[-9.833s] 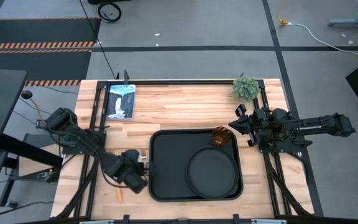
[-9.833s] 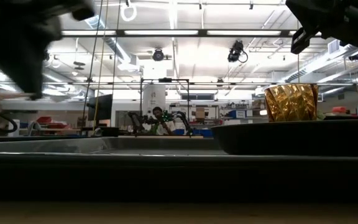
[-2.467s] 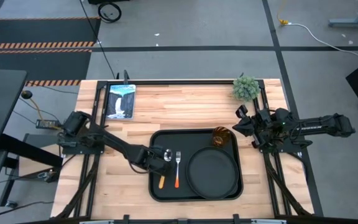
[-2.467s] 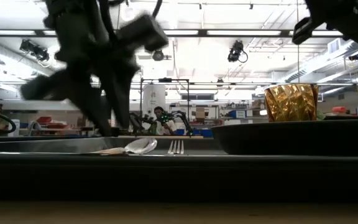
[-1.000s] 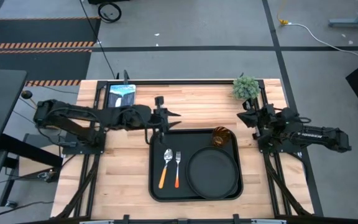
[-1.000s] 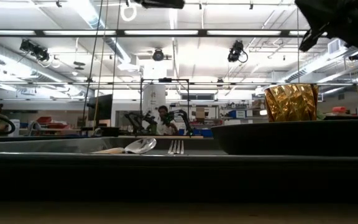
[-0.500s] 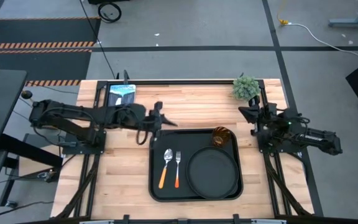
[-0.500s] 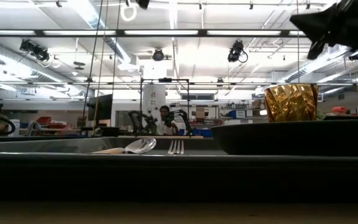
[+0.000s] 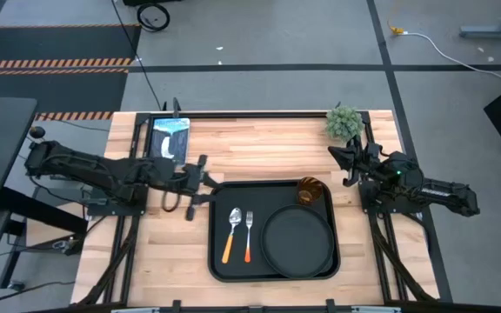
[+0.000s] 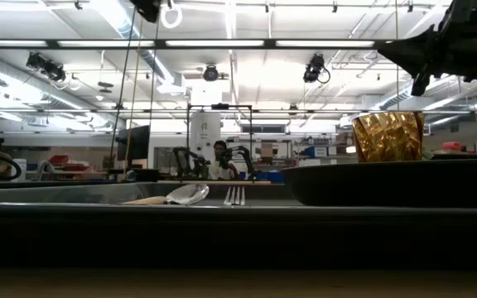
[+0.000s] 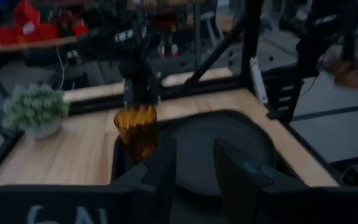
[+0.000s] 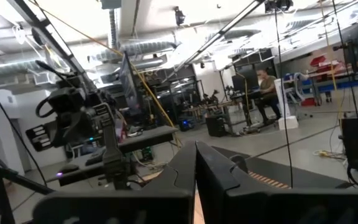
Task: Pick and place plate/cup/fork/spoon on tray
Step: Return to Home Position
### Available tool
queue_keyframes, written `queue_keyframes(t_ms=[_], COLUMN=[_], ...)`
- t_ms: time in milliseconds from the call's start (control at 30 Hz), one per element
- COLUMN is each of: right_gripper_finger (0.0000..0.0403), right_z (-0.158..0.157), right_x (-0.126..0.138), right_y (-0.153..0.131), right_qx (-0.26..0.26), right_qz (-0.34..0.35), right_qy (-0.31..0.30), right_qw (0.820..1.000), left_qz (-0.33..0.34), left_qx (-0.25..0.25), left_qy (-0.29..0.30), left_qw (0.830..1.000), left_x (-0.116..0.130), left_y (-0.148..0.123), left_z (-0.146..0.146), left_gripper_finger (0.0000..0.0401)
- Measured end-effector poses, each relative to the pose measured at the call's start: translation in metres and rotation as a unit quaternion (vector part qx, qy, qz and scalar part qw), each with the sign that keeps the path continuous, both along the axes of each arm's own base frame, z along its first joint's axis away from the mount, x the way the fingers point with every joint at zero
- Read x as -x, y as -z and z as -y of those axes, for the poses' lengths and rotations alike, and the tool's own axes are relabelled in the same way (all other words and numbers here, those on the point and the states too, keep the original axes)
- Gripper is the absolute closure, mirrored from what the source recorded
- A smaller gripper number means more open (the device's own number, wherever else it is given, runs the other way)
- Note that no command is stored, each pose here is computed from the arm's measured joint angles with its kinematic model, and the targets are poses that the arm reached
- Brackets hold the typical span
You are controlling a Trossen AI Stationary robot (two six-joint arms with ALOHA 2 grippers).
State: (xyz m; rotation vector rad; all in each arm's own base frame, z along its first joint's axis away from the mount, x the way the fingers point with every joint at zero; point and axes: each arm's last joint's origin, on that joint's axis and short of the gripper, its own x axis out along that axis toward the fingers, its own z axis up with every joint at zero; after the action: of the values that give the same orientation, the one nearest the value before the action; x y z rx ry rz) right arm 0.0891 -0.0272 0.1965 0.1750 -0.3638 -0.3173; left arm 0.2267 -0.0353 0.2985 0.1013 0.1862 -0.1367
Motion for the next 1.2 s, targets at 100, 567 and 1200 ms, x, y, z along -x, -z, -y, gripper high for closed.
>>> queue_keyframes(t_ms=[100, 567, 1200], right_gripper_finger=[0.0384, 0.0383, 0.0382], right_z=[0.000, 0.000, 0.000], right_x=[0.000, 0.000, 0.000], right_y=[0.000, 0.000, 0.000], right_qx=[0.001, 0.002, 0.002], right_qz=[0.002, 0.001, 0.001], right_qy=[0.000, 0.000, -0.001], right_qw=[1.000, 1.000, 1.000], left_qz=[0.029, 0.109, 0.076], left_qx=[-0.004, 0.042, 0.143], left_qy=[0.004, -0.003, 0.017], left_qw=[1.000, 0.993, 0.987], left_x=[0.023, 0.084, 0.098], left_y=[-0.001, 0.022, 0.076], left_z=[-0.003, -0.014, -0.014], left_gripper_finger=[0.0284, 0.0284, 0.0284])
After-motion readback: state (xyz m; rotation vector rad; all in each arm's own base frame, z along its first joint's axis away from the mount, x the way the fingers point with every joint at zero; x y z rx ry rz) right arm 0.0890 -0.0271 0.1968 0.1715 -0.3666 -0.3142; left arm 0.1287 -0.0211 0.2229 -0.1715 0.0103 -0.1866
